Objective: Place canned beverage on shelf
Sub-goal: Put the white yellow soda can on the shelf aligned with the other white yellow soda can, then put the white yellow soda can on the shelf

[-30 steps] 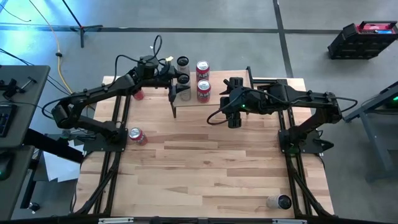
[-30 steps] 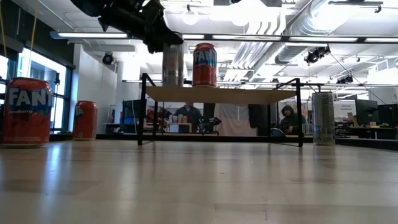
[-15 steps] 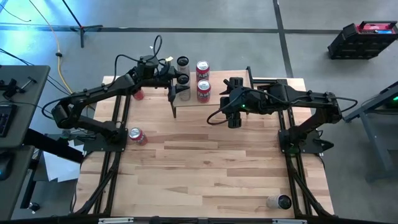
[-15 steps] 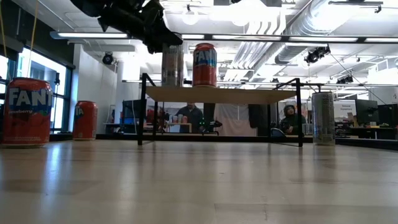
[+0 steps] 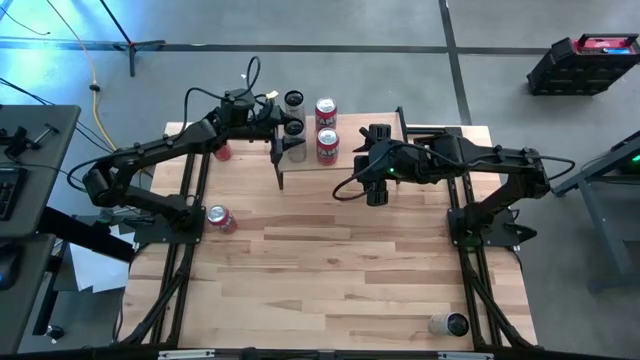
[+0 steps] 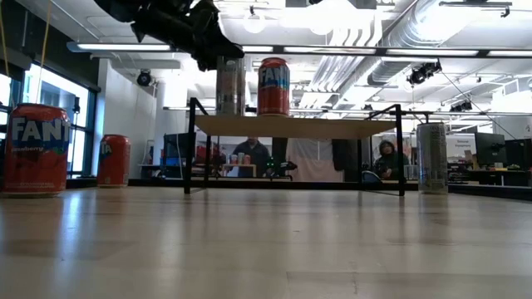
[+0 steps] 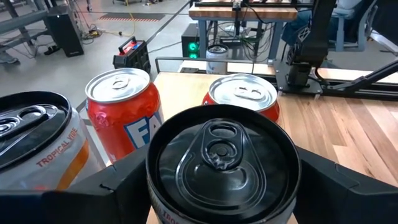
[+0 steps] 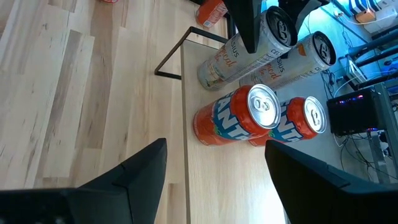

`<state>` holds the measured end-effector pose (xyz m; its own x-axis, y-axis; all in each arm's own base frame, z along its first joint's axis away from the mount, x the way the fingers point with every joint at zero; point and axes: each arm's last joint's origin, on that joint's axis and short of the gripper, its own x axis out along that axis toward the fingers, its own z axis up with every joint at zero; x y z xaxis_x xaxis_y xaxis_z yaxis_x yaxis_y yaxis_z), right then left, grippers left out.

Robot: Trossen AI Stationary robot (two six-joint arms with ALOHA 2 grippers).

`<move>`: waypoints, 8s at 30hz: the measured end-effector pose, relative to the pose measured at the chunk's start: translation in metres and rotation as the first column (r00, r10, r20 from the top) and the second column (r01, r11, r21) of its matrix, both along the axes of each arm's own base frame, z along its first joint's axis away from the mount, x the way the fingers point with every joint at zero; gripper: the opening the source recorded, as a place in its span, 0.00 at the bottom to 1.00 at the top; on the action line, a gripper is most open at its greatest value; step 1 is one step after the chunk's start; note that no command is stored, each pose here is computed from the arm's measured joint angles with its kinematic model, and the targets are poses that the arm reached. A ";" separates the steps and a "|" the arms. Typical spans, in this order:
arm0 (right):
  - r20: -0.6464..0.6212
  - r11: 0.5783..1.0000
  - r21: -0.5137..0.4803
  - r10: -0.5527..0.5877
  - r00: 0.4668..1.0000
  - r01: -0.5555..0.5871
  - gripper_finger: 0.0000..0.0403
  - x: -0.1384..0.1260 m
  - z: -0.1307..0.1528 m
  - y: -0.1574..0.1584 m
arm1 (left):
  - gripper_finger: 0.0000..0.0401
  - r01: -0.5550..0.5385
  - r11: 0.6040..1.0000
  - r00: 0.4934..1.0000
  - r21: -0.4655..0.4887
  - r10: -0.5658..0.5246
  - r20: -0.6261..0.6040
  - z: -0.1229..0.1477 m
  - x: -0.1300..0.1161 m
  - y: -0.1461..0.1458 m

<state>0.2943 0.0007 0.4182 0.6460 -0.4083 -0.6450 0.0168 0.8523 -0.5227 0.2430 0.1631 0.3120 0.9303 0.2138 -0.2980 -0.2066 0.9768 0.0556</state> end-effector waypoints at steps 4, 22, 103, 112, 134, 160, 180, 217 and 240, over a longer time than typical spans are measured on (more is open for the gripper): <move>0.002 1.000 0.003 -0.003 1.000 0.003 0.64 0.000 0.000 0.000 | 0.73 0.000 1.000 1.000 0.000 0.000 0.000 0.000 0.000 0.000; 0.009 1.000 0.007 -0.007 1.000 0.007 0.64 0.000 0.000 0.000 | 0.82 -0.005 1.000 1.000 0.005 0.004 0.031 0.004 0.000 0.000; 0.272 0.743 0.653 -0.051 0.961 -0.145 0.64 -0.036 -0.100 0.144 | 0.82 0.508 0.860 0.781 0.053 -0.485 0.394 0.100 -0.088 -0.143; 0.376 0.714 0.654 -0.021 0.926 -0.249 0.64 -0.035 -0.155 0.145 | 0.82 0.615 0.785 0.747 -0.071 -0.551 0.373 0.087 -0.078 -0.155; 0.231 0.747 0.664 -0.155 0.960 -0.039 0.64 -0.027 -0.127 0.138 | 0.82 0.480 0.870 0.869 -0.109 -0.456 0.193 0.057 -0.069 -0.180; -0.540 0.288 0.574 -0.570 0.619 0.766 0.88 -0.085 -0.045 0.155 | 0.82 0.438 0.895 0.894 -0.080 -0.425 0.142 0.049 -0.053 -0.183; -0.716 0.031 0.407 -0.610 0.340 0.913 0.88 -0.130 -0.068 0.232 | 0.82 0.438 0.895 0.894 -0.080 -0.425 0.143 0.049 -0.053 -0.183; -0.734 0.043 0.334 -0.615 0.289 0.941 0.88 -0.163 -0.097 0.267 | 0.82 0.438 0.895 0.894 -0.080 -0.424 0.144 0.049 -0.053 -0.183; -0.699 0.066 0.367 -0.639 0.321 0.928 0.88 -0.149 -0.123 0.288 | 0.82 0.438 0.895 0.894 -0.080 -0.424 0.144 0.049 -0.053 -0.183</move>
